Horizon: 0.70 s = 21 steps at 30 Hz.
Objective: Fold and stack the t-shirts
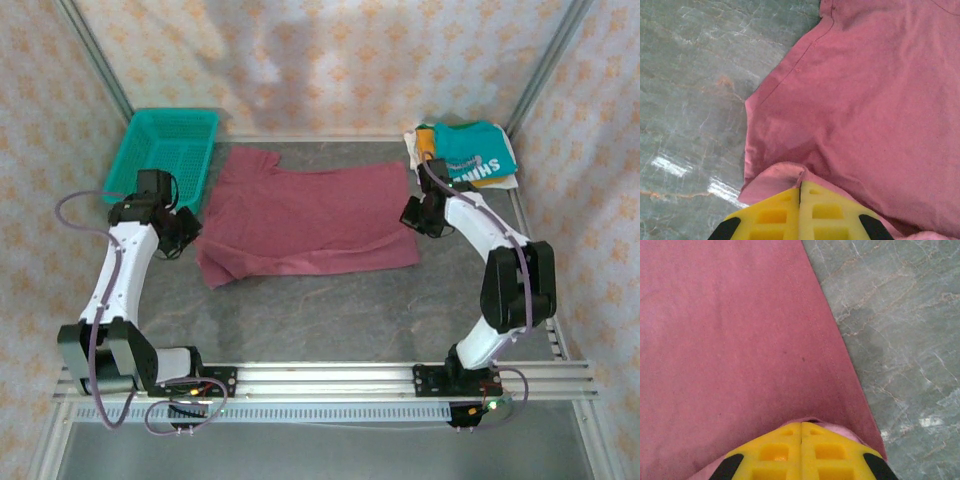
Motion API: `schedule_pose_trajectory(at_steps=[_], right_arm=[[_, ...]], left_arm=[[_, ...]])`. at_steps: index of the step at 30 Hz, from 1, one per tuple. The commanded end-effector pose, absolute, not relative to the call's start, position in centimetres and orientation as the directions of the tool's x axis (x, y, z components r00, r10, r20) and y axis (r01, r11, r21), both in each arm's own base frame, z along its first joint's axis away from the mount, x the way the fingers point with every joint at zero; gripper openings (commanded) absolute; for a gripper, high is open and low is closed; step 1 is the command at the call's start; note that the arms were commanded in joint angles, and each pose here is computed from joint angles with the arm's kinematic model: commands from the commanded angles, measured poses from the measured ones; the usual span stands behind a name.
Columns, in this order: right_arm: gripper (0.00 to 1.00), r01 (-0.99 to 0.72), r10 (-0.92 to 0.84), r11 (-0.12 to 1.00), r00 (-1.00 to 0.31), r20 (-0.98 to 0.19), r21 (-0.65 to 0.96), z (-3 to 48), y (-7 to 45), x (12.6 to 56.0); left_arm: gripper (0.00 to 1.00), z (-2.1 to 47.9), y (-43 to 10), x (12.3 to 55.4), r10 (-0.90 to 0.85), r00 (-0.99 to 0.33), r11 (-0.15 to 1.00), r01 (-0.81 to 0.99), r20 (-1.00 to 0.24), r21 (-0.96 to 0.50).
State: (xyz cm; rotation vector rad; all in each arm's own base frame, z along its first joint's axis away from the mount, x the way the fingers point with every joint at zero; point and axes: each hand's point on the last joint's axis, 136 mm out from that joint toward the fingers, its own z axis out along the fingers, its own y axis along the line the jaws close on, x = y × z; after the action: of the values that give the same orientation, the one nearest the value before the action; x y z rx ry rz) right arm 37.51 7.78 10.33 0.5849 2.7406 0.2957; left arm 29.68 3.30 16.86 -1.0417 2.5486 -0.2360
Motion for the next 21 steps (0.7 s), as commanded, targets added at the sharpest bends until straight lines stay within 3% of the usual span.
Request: schedule_pose_trajectory(at_steps=[1,9,14,15,17,18,21], right_arm=[[0.0,0.35,0.417,0.903,-0.855,-0.308,0.249,11.1,7.3,39.1],[0.0,0.356,0.42,0.903,-0.851,-0.315,0.241,10.7,7.3,40.5],[0.02,0.363,0.426,0.901,-0.846,-0.321,0.24,9.9,7.4,42.5],[0.1,0.369,0.427,0.901,-0.845,-0.32,0.229,9.8,7.3,43.1],[0.37,0.379,0.43,0.901,-0.844,-0.321,0.211,9.9,7.0,44.4],[0.38,0.379,0.429,0.902,-0.843,-0.325,0.208,10.3,6.9,45.1],[0.36,0.366,0.427,0.903,-0.827,-0.366,0.225,12.4,6.9,46.2]], left_arm=[[0.0,17.8,4.6,31.7,-0.664,-0.658,0.746,-0.608,-0.354,-0.27],[0.0,16.4,5.1,34.3,-0.645,-0.692,0.763,-0.603,-0.323,-0.231],[0.0,15.9,5.5,38.1,-0.643,-0.692,0.765,-0.595,-0.327,-0.244],[0.11,15.7,5.6,39.4,-0.641,-0.697,0.767,-0.593,-0.322,-0.245],[0.26,15.7,5.8,42.0,-0.624,-0.712,0.781,-0.579,-0.322,-0.235],[0.31,15.7,5.9,43.0,-0.621,-0.716,0.783,-0.584,-0.319,-0.213],[0.32,17.8,4.9,45.0,-0.573,-0.723,0.816,-0.545,-0.385,-0.192]])
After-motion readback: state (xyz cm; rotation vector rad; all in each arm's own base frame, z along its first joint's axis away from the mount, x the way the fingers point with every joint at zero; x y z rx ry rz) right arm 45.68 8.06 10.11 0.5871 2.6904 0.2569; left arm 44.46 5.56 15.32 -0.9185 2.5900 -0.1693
